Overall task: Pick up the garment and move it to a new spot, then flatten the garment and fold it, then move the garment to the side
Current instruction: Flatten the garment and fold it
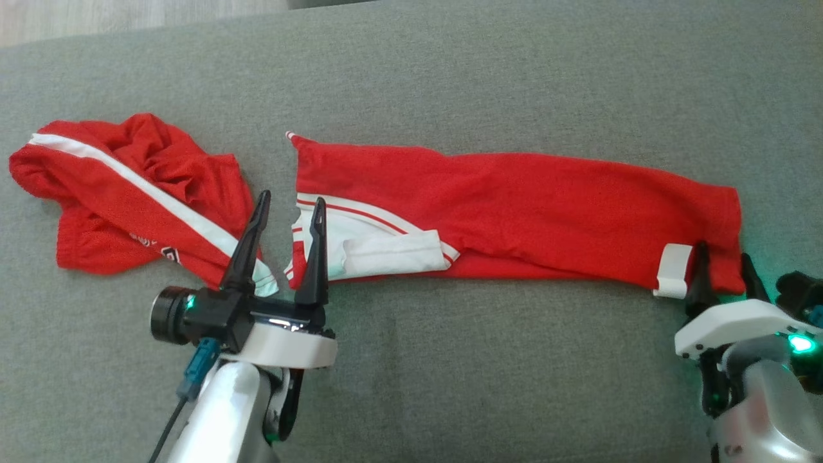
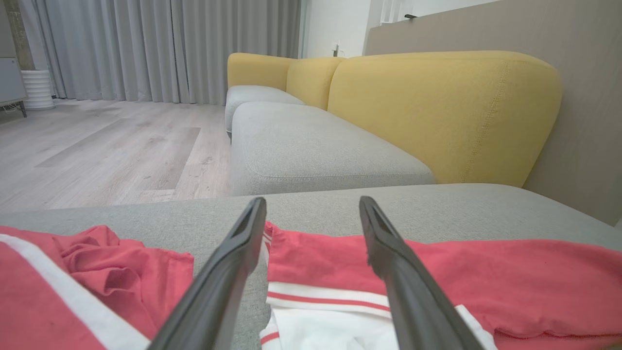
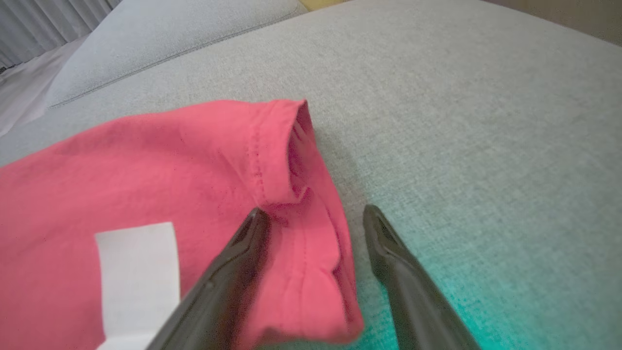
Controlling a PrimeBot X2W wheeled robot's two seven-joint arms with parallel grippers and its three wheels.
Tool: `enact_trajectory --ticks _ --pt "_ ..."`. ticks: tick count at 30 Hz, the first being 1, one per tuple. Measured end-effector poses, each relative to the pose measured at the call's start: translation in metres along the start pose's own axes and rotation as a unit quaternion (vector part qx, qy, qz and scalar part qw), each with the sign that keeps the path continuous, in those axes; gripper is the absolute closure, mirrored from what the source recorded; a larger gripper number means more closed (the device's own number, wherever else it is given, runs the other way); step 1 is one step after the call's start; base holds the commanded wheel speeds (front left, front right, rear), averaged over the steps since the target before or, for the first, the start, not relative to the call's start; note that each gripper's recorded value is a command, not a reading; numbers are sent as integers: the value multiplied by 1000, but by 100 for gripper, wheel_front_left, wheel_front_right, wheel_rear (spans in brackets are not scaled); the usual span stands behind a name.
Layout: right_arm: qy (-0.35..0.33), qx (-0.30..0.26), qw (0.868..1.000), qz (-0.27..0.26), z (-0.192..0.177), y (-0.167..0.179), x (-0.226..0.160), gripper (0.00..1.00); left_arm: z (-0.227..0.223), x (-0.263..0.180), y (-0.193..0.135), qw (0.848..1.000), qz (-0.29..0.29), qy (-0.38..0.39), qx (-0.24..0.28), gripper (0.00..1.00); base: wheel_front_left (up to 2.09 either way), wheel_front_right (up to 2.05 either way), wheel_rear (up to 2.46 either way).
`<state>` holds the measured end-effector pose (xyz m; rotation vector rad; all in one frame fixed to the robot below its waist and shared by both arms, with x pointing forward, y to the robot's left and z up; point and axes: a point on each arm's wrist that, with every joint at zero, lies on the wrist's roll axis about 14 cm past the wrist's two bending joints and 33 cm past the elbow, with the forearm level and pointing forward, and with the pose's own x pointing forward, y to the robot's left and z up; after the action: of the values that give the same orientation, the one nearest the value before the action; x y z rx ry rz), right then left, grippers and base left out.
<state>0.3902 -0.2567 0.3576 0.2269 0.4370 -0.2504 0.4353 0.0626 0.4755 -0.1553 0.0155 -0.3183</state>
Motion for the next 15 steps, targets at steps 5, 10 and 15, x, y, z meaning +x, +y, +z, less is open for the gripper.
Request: enact_trajectory --ticks 5,10,15 --pt "1 3 1000 7 -1 7 7 0 -1 2 4 1000 4 0 2 0 0 0 0" --pt "-3 -10 1000 15 1 12 7 100 2 3 1 1000 -2 -3 7 0 0 0 0" --pt "-13 -32 999 0 7 1 2 100 8 3 0 1000 -3 -11 11 0 0 0 0"
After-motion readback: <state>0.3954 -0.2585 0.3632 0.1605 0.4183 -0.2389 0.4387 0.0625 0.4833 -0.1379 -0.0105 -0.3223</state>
